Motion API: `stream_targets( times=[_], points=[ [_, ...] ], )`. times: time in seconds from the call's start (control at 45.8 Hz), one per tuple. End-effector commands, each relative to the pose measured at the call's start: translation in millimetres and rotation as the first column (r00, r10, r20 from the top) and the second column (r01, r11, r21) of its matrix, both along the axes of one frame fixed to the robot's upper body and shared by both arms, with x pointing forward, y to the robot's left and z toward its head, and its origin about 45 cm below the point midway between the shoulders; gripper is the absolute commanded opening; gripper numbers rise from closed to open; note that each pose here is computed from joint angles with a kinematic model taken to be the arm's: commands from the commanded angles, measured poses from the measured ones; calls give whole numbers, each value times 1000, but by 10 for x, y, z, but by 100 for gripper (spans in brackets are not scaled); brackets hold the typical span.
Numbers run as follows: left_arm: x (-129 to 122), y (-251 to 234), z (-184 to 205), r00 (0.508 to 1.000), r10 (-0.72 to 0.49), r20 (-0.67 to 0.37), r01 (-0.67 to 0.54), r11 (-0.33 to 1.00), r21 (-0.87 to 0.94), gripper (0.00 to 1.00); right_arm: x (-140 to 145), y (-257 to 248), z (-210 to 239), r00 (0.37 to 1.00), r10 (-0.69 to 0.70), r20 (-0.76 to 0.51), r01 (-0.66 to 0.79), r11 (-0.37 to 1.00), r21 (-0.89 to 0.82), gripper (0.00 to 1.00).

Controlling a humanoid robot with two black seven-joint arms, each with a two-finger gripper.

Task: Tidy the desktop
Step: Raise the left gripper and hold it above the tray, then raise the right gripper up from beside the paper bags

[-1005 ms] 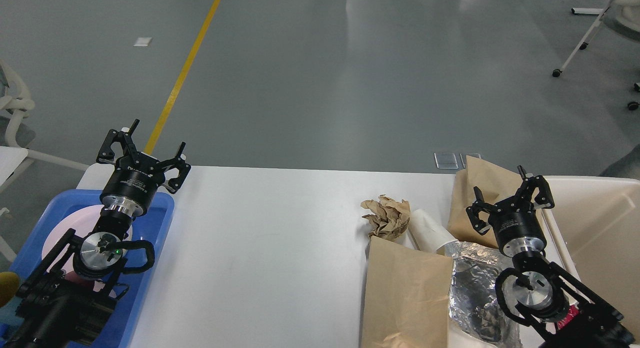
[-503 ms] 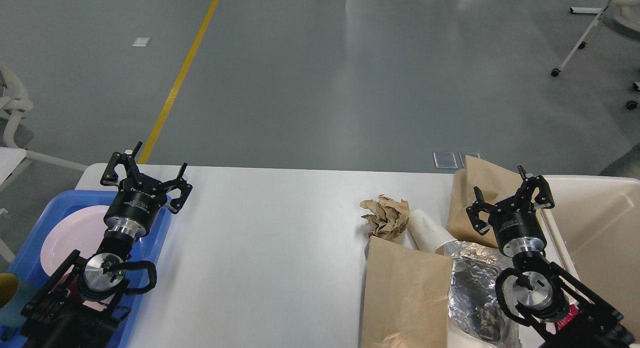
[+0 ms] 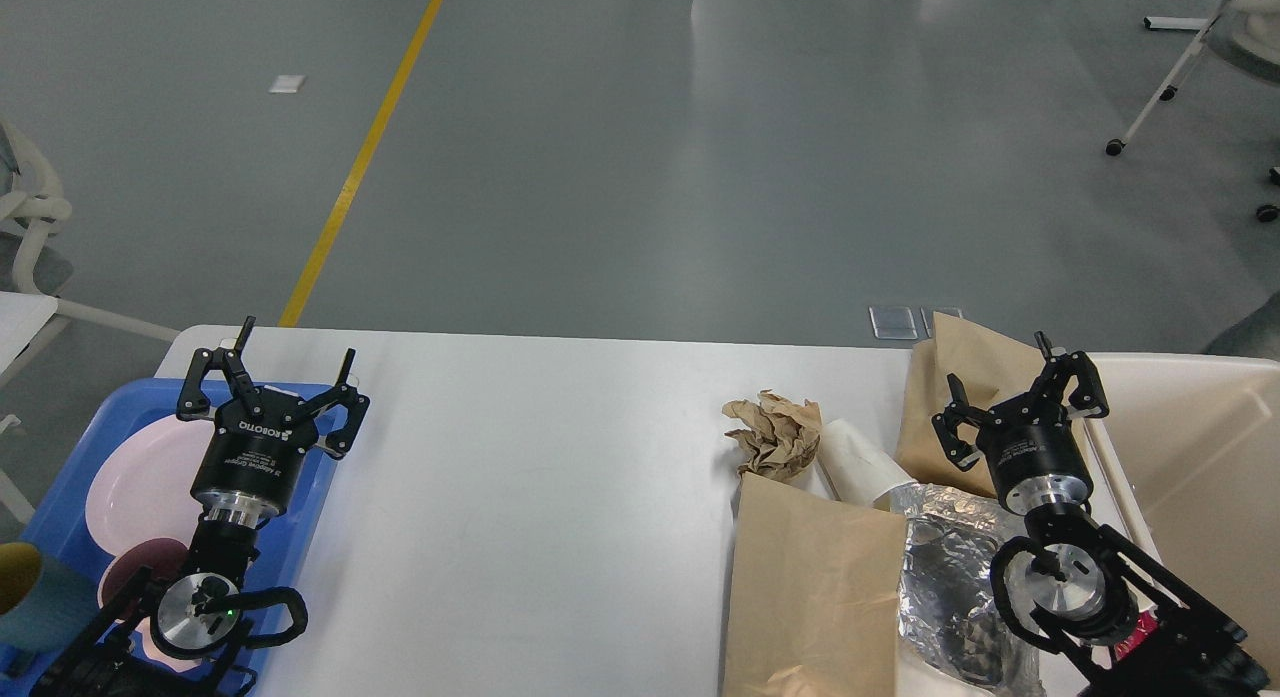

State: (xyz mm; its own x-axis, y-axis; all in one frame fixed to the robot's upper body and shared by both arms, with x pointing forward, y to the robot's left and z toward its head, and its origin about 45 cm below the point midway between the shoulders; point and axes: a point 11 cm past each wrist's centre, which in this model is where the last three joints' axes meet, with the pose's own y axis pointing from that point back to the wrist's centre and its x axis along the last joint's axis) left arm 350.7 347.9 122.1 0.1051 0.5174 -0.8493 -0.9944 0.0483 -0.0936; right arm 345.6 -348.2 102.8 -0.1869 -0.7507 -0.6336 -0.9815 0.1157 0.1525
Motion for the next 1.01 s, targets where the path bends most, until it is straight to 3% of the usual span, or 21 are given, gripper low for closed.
stream_targets(
  times=[0.0,0.984],
  points=[
    [45,80,23,998,68,-10,-68,998,6,96,1,-2,2,1000,-1,1,1,1000,0,100],
    [81,6,-8,1000,16,-14,-16,1000,-2,96,1,-2,2,1000,-1,1,1,1000,0,100]
  ],
)
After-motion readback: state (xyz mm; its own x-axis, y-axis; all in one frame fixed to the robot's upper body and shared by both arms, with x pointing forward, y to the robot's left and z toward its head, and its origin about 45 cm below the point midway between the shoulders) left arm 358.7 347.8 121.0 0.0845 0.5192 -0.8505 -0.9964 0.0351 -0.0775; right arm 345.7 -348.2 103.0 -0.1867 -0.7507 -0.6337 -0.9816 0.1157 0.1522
